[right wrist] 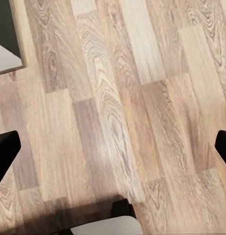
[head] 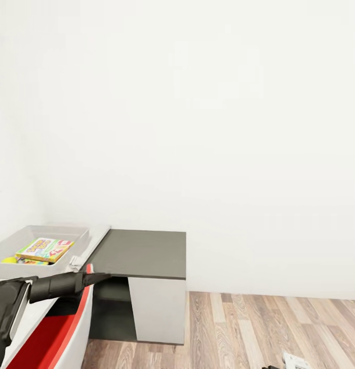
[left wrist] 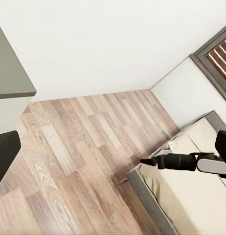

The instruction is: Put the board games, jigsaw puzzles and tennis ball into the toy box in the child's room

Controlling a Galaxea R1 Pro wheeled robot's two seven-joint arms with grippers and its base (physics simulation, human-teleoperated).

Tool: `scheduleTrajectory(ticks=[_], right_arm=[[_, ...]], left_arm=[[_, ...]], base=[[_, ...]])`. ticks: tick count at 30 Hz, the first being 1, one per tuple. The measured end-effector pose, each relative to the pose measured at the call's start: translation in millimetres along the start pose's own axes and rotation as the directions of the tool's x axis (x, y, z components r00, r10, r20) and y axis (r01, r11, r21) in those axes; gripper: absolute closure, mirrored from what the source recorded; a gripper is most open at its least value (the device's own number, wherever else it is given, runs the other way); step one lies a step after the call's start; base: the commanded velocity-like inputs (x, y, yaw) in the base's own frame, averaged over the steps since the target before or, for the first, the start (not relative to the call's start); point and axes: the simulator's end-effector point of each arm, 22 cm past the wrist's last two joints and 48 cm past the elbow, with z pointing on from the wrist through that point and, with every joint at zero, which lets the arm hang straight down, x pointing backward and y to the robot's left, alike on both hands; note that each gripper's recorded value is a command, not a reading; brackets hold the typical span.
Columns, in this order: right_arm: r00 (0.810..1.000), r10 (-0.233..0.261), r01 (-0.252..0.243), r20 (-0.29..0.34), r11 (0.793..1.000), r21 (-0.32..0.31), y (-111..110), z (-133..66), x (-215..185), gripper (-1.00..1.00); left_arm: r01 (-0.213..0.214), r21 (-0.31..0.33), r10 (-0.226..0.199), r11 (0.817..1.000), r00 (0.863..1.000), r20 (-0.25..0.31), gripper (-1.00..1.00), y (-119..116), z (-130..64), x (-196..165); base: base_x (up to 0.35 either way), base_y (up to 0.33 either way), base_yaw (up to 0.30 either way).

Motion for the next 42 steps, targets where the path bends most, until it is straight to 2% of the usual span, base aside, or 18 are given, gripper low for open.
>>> scheduleTrajectory(ticks=[9,16,20,24,26,28,30,32,33,34,36,38,39,40,41,42], right_arm=[[1.000,0.000,0.000,-0.017,1.000,0.002,0,2.5,12,-1.00],[1.000,-0.002,0.002,-0.027,1.000,0.000,2,4.4,18,-1.00],[0.999,-0.017,0.017,-0.031,1.000,-0.001,5,4.8,28,-1.00],[0.999,-0.029,0.029,-0.016,0.999,-0.024,27,5.4,38,-1.00],[0.999,-0.030,0.030,-0.015,0.999,-0.029,31,5.5,40,-1.00],[0.999,-0.030,0.030,-0.015,0.999,-0.030,32,5.4,40,-1.00],[0.999,-0.031,0.030,-0.015,0.999,-0.030,32,5.4,41,-1.00],[0.999,-0.031,0.031,-0.014,0.999,-0.030,32,5.4,41,-1.00],[0.999,-0.032,0.032,-0.015,0.999,-0.030,32,5.4,42,-1.00],[0.999,-0.033,0.032,-0.015,0.999,-0.030,32,5.3,43,-1.00],[0.999,-0.034,0.033,-0.021,0.999,-0.029,31,5.1,47,-1.00],[0.999,-0.035,0.034,-0.026,0.999,-0.028,30,4.7,51,-1.00],[0.999,-0.036,0.035,-0.036,0.999,-0.025,28,4.1,59,-1.00],[0.998,-0.037,0.036,-0.041,0.999,-0.024,27,3.7,63,-1.00],[0.998,-0.037,0.036,-0.050,0.999,-0.021,24,3.0,70,-1.00],[0.998,-0.038,0.037,-0.054,0.999,-0.020,23,2.6,74,-1.00]], left_arm=[[0.024,-0.011,-0.024,1.000,1.000,-0.017,-1.00,10,7.7,11],[0.053,-0.044,-0.054,0.998,0.998,-0.032,-1.00,31,13.3,28],[0.090,-0.091,-0.094,0.992,0.995,-0.043,-1.00,53,20.2,49],[0.113,-0.203,-0.133,0.973,0.987,-0.089,-1.00,94,38.5,99],[0.120,-0.281,-0.159,0.952,0.980,-0.123,-1.00,118,42.8,131],[0.124,-0.325,-0.177,0.938,0.974,-0.139,-1.00,130,43.2,149],[0.128,-0.407,-0.211,0.904,0.963,-0.167,-1.00,152,43.6,186],[0.131,-0.444,-0.230,0.886,0.957,-0.177,-1.00,160,45.5,205],[0.129,-0.480,-0.245,0.868,0.951,-0.187,-1.00,167,47.8,223],[0.127,-0.500,-0.252,0.857,0.948,-0.192,-1.00,170,48.7,232],[0.099,-0.588,-0.272,0.803,0.938,-0.214,-1.00,186,46.7,267],[0.077,-0.635,-0.279,0.769,0.933,-0.225,-1.00,194,41.5,285],[0.048,-0.679,-0.283,0.733,0.929,-0.239,-1.00,202,34.0,302],[0.035,-0.700,-0.286,0.713,0.926,-0.245,-1.00,206,29.6,311],[0.009,-0.735,-0.291,0.678,0.922,-0.256,-1.00,212,20.8,328],[-0.001,-0.751,-0.295,0.660,0.920,-0.260,-1.00,214,16.2,337]], base=[[0.000,0.000,-0.143],[0.000,0.000,-0.135],[0.000,0.000,-0.041],[0.000,0.000,-0.007],[0.000,0.000,-0.002],[0.000,0.000,-0.001],[0.000,0.000,0.000],[0.000,0.000,0.000],[0.000,0.000,0.000],[0.000,0.000,0.000],[0.000,0.000,0.000],[0.000,0.000,0.000],[0.000,0.000,0.000],[0.000,0.000,0.000],[0.000,0.000,0.000],[0.000,0.000,0.000]])
